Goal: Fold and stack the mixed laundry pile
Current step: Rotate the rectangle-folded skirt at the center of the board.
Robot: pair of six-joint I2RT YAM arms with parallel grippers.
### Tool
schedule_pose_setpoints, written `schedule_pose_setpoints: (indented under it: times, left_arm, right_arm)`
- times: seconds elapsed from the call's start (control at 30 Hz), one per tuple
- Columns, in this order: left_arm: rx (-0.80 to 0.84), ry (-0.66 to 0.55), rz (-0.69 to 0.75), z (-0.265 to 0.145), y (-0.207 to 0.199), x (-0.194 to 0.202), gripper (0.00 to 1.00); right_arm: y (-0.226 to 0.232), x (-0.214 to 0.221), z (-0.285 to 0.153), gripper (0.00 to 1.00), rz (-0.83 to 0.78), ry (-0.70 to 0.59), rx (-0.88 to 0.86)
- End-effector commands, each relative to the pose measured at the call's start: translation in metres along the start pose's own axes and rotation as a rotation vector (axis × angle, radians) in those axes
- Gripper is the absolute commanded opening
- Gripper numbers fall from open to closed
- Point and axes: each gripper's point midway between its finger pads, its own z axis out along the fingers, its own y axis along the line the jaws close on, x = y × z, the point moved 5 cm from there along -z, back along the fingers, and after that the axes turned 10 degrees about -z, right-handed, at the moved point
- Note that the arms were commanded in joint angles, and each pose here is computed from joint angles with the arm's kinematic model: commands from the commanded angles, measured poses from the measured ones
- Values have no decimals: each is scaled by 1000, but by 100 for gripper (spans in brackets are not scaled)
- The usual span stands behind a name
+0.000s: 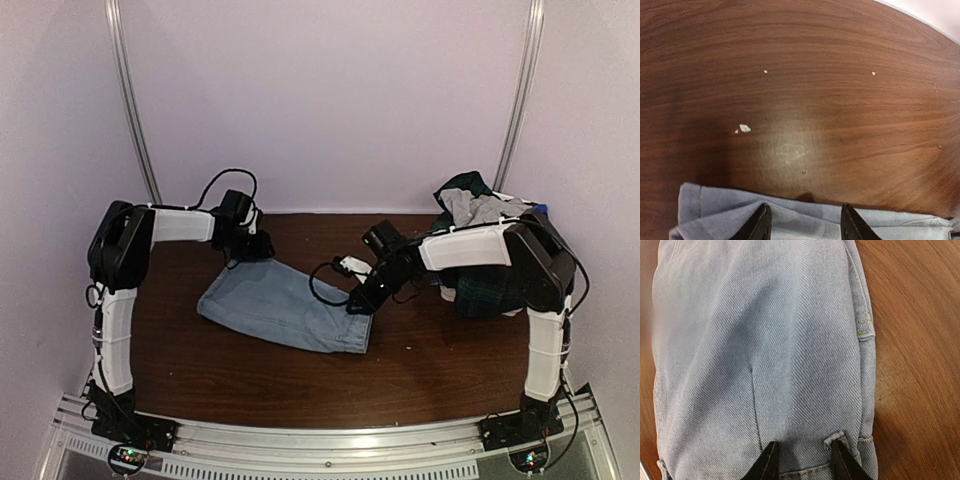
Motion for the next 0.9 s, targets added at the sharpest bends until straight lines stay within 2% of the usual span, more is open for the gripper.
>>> schedule_pose_setpoints:
  times: [0.0,0.17,0.3,0.4,0.53,0.67,0.87]
  left_arm:
    - [-42,36,20,25,16,-4,50]
    - [-24,18,47,26,14,-36,58]
    - [-14,-64,136,-16,-14,-82,68]
    - [-12,-100,166,-60,-29,-97,73]
    - [43,-95,108,-111,-27,-58,75]
    - [95,-76,21,-137,-3,15,77]
    - [43,-32,-46,-155,37,98,77]
  right_arm:
    - [12,26,12,37,30,110,-9]
    - [68,24,9,38,39,67,-99]
    - [128,18,1,43,30,17,-225]
    - [126,8,-20,45,35,-33,-174]
    - [110,-16,-51,51,33,-142,-111]
    - [120,-46,-54,54,13,-233,-217]
    - [151,-78,-28,52,-78,-205,-322]
